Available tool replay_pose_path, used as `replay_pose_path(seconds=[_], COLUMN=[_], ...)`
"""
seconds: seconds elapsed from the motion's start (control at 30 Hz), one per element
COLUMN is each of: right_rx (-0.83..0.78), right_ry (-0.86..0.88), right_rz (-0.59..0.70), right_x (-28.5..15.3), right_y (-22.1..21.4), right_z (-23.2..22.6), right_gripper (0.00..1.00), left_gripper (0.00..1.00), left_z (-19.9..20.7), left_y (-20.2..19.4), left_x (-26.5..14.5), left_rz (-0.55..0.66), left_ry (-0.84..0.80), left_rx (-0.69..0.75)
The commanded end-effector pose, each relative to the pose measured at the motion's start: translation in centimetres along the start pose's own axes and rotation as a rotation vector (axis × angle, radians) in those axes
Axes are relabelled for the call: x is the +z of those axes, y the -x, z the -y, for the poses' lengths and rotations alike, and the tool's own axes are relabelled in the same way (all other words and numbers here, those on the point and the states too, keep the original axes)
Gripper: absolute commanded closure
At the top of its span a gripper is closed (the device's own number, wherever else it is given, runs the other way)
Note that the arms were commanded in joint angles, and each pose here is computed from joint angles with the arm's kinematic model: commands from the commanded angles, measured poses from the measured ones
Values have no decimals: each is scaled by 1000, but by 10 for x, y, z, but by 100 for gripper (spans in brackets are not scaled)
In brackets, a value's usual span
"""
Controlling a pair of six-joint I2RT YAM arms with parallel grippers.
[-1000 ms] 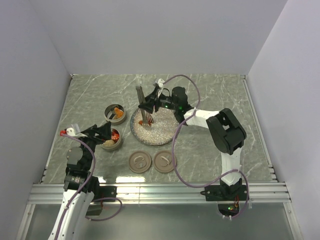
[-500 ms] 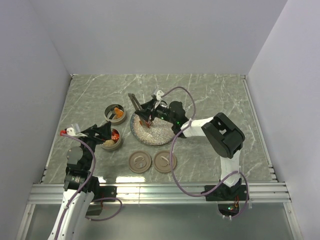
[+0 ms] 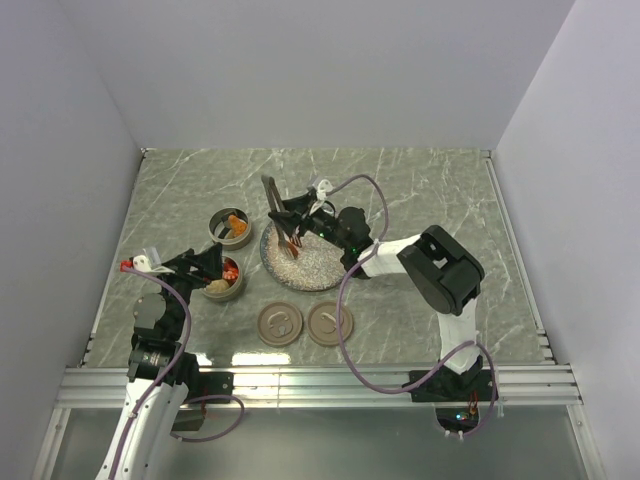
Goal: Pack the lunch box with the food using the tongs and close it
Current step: Pick up the food using the clamp
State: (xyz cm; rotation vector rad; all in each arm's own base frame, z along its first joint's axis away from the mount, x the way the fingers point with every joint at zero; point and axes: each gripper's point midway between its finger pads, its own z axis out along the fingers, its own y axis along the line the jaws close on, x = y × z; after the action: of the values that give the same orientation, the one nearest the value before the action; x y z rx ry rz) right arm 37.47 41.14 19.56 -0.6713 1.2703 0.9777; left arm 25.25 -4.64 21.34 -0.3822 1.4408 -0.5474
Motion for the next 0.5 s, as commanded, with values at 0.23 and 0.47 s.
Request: replay_pose_path(seconds=[0.23, 0.47], right_rx=[-22, -38], right_ry=[-50, -93], right_rz=[120, 99], right_x=[15, 13], right_y=[19, 16], right_z=[5, 2], right_gripper=[50, 57], left_gripper=[1, 1], left_z=[7, 7], left_y=[8, 9], left_x=[0, 0], left_rz=[27, 31], left_ry=[-31, -32], left_rx=[4, 4])
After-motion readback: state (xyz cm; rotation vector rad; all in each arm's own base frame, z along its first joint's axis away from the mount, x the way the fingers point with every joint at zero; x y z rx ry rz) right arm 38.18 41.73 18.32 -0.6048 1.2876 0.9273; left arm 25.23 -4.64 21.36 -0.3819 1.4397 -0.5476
